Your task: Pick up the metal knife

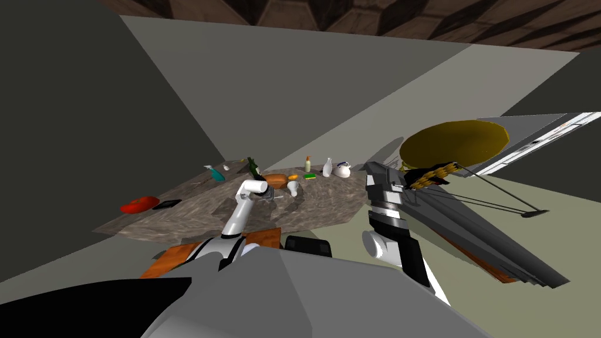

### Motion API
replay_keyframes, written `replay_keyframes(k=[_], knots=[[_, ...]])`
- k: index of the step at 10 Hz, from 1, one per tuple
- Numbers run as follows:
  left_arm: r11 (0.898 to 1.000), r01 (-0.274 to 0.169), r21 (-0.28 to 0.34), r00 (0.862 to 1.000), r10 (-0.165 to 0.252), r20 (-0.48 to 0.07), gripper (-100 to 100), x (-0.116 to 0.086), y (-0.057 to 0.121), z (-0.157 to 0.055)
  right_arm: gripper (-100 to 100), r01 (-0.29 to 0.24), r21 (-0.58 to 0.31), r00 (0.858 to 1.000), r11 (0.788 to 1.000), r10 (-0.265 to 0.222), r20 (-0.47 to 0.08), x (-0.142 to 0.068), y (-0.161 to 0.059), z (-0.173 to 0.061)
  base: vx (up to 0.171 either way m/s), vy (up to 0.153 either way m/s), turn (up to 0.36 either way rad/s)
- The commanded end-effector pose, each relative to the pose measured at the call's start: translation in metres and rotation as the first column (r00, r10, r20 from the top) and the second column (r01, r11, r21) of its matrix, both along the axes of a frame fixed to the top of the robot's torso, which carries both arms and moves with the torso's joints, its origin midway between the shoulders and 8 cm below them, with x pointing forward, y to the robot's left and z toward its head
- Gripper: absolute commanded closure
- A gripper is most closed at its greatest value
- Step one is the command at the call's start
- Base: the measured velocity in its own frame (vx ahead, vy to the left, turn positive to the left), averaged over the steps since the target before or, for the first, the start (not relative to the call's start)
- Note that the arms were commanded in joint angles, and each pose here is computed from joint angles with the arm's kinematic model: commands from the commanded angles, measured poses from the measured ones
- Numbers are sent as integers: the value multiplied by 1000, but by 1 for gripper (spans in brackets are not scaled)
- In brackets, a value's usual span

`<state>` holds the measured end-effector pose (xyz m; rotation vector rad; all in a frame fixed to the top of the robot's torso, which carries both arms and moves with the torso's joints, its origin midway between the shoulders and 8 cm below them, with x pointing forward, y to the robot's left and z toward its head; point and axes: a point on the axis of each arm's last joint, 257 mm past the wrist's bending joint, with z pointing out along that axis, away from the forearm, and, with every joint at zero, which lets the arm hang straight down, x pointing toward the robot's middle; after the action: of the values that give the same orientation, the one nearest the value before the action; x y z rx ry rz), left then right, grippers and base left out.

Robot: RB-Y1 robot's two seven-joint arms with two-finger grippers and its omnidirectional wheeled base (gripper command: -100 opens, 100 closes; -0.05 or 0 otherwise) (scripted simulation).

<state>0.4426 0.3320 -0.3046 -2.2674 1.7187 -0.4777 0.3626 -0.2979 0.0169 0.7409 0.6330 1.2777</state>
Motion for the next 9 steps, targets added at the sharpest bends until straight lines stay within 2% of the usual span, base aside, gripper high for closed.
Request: replay_keyframes(k=[1, 5, 9], knots=[[1000, -16, 8, 999, 16, -40, -100, -7, 6, -4, 0, 0, 0, 1000, 1000, 0, 0, 0, 0, 0, 25, 21, -84], [998, -56, 29, 989, 59, -133, -100, -27, 22, -15, 0, 0, 0, 1000, 1000, 0, 0, 0, 0, 0, 15, 12, -73], [994, -98, 54, 969, 108, -224, -100, -48, 39, -24, 0, 0, 0, 1000, 1000, 0, 0, 0, 0, 0, 8, 13, -87]])
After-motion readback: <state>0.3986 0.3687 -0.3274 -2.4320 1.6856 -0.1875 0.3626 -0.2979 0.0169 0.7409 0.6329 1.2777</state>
